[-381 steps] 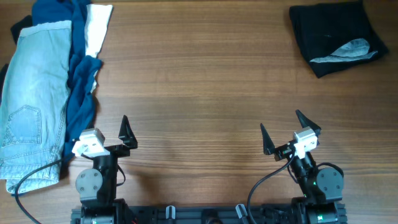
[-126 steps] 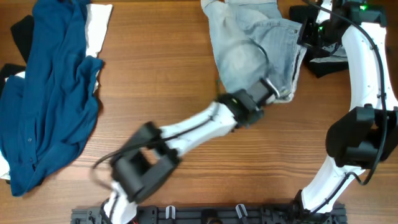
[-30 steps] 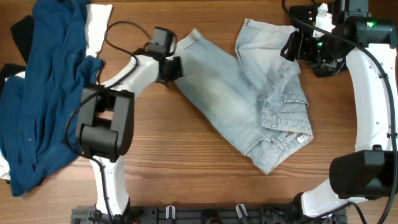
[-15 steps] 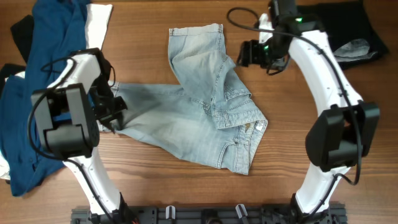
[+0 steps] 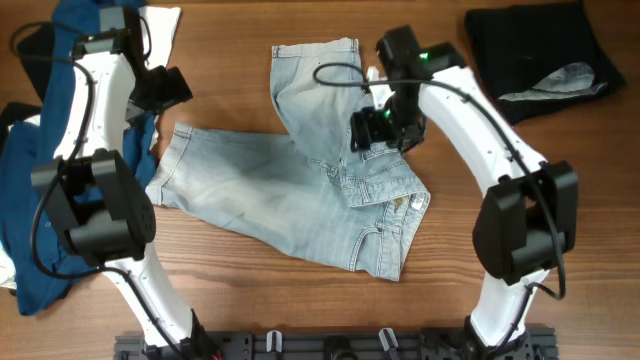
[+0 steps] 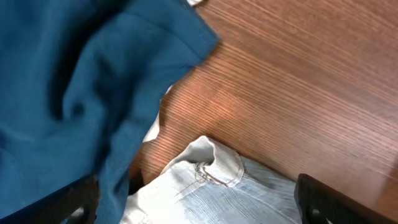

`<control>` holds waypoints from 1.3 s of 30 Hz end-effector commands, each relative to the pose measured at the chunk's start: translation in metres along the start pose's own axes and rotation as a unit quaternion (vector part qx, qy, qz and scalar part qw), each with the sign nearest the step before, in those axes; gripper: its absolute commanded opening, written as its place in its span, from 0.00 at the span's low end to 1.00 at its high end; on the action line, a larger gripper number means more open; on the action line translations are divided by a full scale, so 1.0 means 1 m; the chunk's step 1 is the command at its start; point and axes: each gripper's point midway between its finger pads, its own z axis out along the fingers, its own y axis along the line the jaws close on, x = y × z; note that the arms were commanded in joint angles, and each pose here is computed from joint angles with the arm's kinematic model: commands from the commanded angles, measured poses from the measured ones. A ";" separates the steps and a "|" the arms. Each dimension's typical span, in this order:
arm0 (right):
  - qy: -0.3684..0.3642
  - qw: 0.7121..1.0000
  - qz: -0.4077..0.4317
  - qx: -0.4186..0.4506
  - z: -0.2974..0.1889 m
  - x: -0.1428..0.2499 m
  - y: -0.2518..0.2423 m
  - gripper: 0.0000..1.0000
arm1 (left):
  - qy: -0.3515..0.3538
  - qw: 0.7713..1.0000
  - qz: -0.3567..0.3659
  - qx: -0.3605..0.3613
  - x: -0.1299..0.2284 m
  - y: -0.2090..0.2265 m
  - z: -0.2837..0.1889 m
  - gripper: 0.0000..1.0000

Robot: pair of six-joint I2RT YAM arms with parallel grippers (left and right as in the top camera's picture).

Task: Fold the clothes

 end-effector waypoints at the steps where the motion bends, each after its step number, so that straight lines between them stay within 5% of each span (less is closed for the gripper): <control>1: 0.017 0.999 -0.004 0.034 0.015 0.018 0.017 0.68 | -0.020 1.000 0.008 0.009 -0.007 -0.001 -0.018 1.00; 9: 0.004 0.992 -0.039 0.119 0.069 0.032 0.004 0.65 | -0.040 0.999 -0.024 0.014 -0.022 0.023 -0.026 1.00; 12: -0.017 0.990 -0.026 0.134 0.074 0.027 -0.002 0.37 | -0.034 0.999 -0.039 0.014 -0.022 0.037 -0.025 1.00; 14: -0.039 0.987 -0.002 0.157 0.069 0.018 -0.010 0.04 | -0.030 0.999 -0.042 0.013 -0.021 0.040 -0.024 1.00; 19: -0.090 0.984 0.040 0.149 -0.019 -0.004 -0.024 0.04 | -0.031 0.999 -0.038 0.014 -0.021 0.036 -0.025 1.00; 24: -0.154 0.966 0.151 0.140 -0.077 -0.018 -0.109 0.04 | -0.031 0.999 -0.016 0.018 -0.017 0.019 -0.025 1.00; 27: -0.168 0.957 0.213 0.100 -0.075 -0.027 -0.160 0.24 | -0.035 0.999 0.014 0.027 -0.011 -0.009 -0.027 1.00; 28: -0.167 0.955 0.225 0.098 -0.074 -0.026 -0.171 0.43 | -0.040 0.998 0.027 0.032 -0.009 -0.022 -0.028 1.00; 29: -0.161 0.953 0.237 0.099 -0.072 -0.022 -0.180 0.76 | -0.047 0.997 0.038 0.038 -0.009 -0.034 -0.029 1.00; 31: -0.144 0.955 0.241 0.097 -0.073 -0.011 -0.187 1.00 | -0.081 0.985 0.114 0.105 -0.007 -0.098 -0.038 1.00; 36: -0.138 0.957 0.238 0.092 -0.080 -0.003 -0.181 1.00 | -0.220 0.945 0.183 0.158 -0.030 -0.204 -0.047 1.00; 39: -0.125 0.961 0.231 0.090 -0.078 0.003 -0.179 0.99 | -0.224 0.938 0.172 0.203 -0.031 -0.243 -0.006 1.00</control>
